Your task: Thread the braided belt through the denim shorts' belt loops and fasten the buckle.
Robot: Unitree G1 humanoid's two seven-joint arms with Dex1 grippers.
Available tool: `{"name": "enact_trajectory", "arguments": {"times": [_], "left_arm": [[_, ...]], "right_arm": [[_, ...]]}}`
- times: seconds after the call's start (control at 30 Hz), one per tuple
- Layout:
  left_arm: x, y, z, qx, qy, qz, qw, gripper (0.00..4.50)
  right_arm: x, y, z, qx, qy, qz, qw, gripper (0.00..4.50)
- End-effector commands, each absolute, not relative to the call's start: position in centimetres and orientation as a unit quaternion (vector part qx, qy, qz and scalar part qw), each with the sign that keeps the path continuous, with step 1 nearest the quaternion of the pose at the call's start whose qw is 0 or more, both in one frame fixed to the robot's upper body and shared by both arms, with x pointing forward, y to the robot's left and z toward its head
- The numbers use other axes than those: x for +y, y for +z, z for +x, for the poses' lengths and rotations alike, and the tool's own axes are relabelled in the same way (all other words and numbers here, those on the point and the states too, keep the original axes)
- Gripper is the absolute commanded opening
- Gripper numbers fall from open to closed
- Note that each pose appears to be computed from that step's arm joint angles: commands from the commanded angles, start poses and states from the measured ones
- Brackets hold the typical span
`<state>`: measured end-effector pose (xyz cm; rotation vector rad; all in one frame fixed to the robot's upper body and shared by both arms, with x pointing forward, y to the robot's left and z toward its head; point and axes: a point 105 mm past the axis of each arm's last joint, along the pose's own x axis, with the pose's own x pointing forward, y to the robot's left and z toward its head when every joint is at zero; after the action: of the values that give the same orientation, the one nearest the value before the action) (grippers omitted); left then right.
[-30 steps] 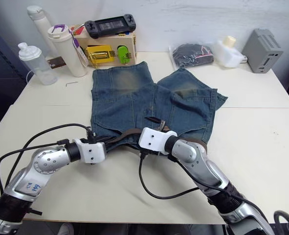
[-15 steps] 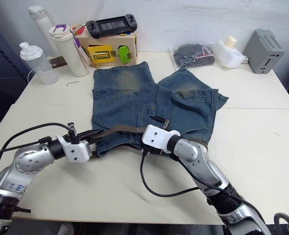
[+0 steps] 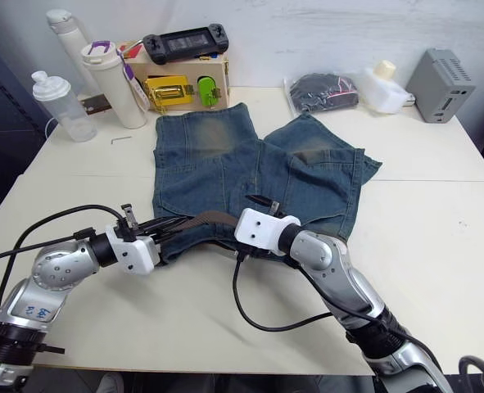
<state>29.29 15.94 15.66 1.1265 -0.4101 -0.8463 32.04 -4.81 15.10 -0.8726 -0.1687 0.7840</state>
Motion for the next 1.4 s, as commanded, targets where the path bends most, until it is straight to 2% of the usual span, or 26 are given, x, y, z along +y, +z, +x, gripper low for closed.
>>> {"name": "enact_trajectory", "arguments": {"times": [0.03, 0.1, 0.23, 0.27, 0.43, 0.5, 0.57, 0.6, 0.67, 0.7, 0.8, 0.83, 0.9, 0.97, 1.1, 1.17, 1.23, 1.3, 1.4], "left_arm": [[15.5, 17.3, 28.6, -0.224, -0.382, 0.502, 0.743, 0.00], [15.7, 17.5, 28.6, -0.226, -0.379, 0.497, 0.748, 0.00], [16.8, 16.5, 28.2, -0.215, -0.379, 0.514, 0.739, 0.00], [16.9, 16.3, 28.1, -0.213, -0.380, 0.516, 0.737, 0.00], [17.5, 16.2, 28.4, -0.209, -0.367, 0.535, 0.732, 0.00], [17.6, 16.4, 28.7, -0.203, -0.360, 0.522, 0.746, 0.00], [17.8, 16.6, 29.0, -0.184, -0.353, 0.501, 0.768, 0.92], [17.9, 16.7, 29.0, -0.175, -0.349, 0.502, 0.772, 1.14], [18.2, 17.2, 28.9, -0.162, -0.338, 0.495, 0.784, 2.05], [18.6, 18.1, 28.8, -0.159, -0.327, 0.472, 0.803, 2.52], [19.1, 22.8, 27.7, -0.174, -0.321, 0.314, 0.876, 3.79], [19.3, 24.2, 27.5, -0.177, -0.323, 0.253, 0.895, 4.07], [19.5, 25.5, 27.0, -0.155, -0.345, 0.142, 0.915, 4.07], [19.2, 25.5, 26.1, -0.093, -0.394, 0.003, 0.914, 4.07], [15.5, 24.0, 20.9, 0.002, -0.532, -0.220, 0.818, 4.07], [13.8, 21.2, 19.3, 0.062, -0.526, -0.302, 0.792, 4.07], [12.6, 20.0, 18.7, 0.103, -0.489, -0.407, 0.765, 4.07], [12.1, 18.9, 19.9, 0.104, -0.412, -0.504, 0.752, 4.07], [11.4, 17.6, 21.2, 0.108, -0.326, -0.586, 0.734, 4.07]], "right_arm": [[-5.9, 15.7, 32.7, -0.083, 0.332, -0.423, 0.839, 3.14], [-6.3, 15.5, 32.9, -0.080, 0.319, -0.423, 0.844, 2.40], [-6.3, 15.5, 32.8, -0.083, 0.308, -0.409, 0.855, 0.31], [-6.3, 15.5, 32.8, -0.085, 0.306, -0.411, 0.855, 0.02], [-5.6, 16.7, 32.6, -0.121, 0.294, -0.431, 0.844, 0.02], [-4.9, 16.9, 32.3, -0.133, 0.302, -0.431, 0.840, 0.02], [-4.1, 16.6, 32.0, -0.136, 0.309, -0.432, 0.836, 0.00], [-3.8, 16.3, 31.9, -0.136, 0.313, -0.439, 0.831, 0.00], [-3.6, 16.0, 31.8, -0.134, 0.315, -0.448, 0.826, 0.00], [-3.6, 15.9, 31.9, -0.131, 0.313, -0.448, 0.827, 0.00], [-3.8, 15.9, 32.2, -0.126, 0.302, -0.447, 0.832, 0.00], [-3.8, 16.0, 32.4, -0.125, 0.299, -0.448, 0.833, 0.00], [-3.9, 16.0, 32.7, -0.125, 0.292, -0.452, 0.834, 0.00], [-3.8, 16.1, 33.0, -0.129, 0.284, -0.457, 0.833, 0.00], [-3.2, 16.4, 33.3, -0.141, 0.281, -0.465, 0.827, 0.00], [-2.9, 16.5, 33.3, -0.146, 0.283, -0.468, 0.824, 0.00], [-2.8, 16.7, 33.4, -0.154, 0.283, -0.474, 0.819, 0.00], [-2.6, 17.2, 33.4, -0.170, 0.276, -0.491, 0.809, 0.00], [-2.5, 17.7, 33.5, -0.189, 0.268, -0.508, 0.796, 0.00]]}}
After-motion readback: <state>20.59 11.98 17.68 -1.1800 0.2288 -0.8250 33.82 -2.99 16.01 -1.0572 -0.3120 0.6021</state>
